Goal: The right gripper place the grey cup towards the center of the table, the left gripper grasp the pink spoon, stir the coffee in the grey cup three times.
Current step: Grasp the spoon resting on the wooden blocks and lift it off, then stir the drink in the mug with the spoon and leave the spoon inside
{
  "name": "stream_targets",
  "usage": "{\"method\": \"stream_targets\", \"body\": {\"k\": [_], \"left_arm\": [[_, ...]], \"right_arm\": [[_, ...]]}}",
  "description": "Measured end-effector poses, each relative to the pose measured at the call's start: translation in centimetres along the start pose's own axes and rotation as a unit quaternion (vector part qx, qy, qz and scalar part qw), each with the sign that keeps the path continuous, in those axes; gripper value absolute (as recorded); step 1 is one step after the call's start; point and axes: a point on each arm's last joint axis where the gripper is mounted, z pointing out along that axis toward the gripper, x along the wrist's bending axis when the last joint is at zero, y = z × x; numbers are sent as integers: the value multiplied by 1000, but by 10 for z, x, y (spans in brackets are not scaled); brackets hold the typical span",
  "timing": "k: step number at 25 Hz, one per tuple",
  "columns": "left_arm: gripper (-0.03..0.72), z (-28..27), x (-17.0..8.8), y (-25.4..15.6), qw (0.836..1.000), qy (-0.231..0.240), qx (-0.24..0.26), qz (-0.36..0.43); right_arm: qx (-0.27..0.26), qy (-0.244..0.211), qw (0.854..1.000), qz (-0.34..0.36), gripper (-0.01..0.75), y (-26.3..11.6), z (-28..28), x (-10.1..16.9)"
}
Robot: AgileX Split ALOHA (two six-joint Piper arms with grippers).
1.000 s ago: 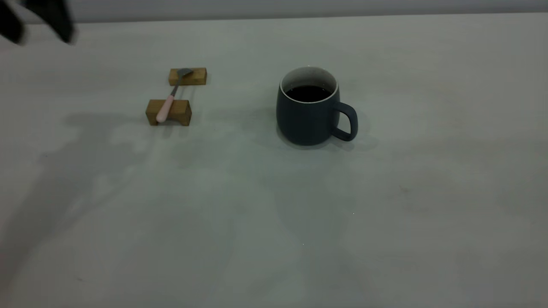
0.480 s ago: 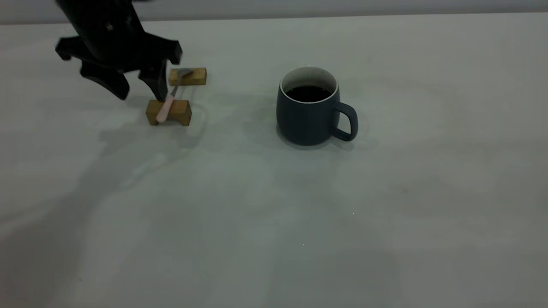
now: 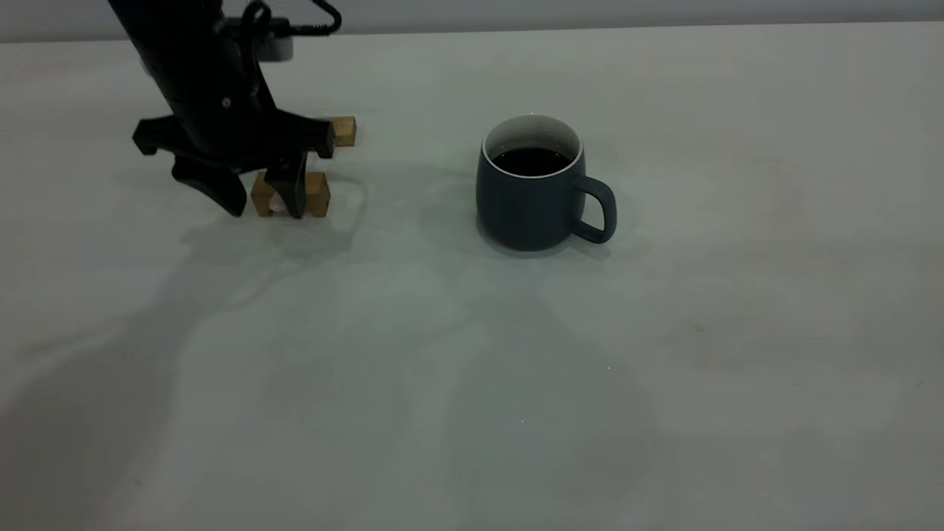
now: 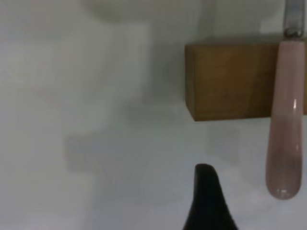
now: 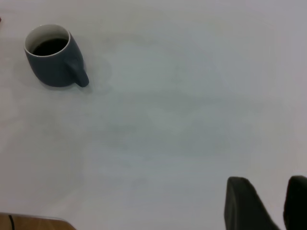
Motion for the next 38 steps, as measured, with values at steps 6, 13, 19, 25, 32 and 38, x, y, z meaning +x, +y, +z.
{"method": "stream_targets", "body": {"k": [6, 13, 19, 25, 32, 38], "left_arm": [[353, 1, -1, 3, 1000, -5, -18, -2], [177, 1, -2, 3, 1000, -10, -18, -12], [177, -9, -5, 12, 1000, -11, 5, -24], [177, -54, -19, 33, 974, -46, 79, -209], [177, -120, -55, 49, 815, -132, 241, -510], [177, -152, -83, 62, 677, -254, 352, -594]], "right_arm": [[0, 0, 1000, 0, 243, 0, 0, 0], [0, 0, 1000, 0, 243, 0, 0, 0], [0, 0, 1000, 0, 243, 0, 0, 0], [0, 0, 1000, 0, 243, 0, 0, 0], [0, 0, 1000, 0, 243, 0, 0, 0], [0, 0, 1000, 0, 243, 0, 0, 0]]}}
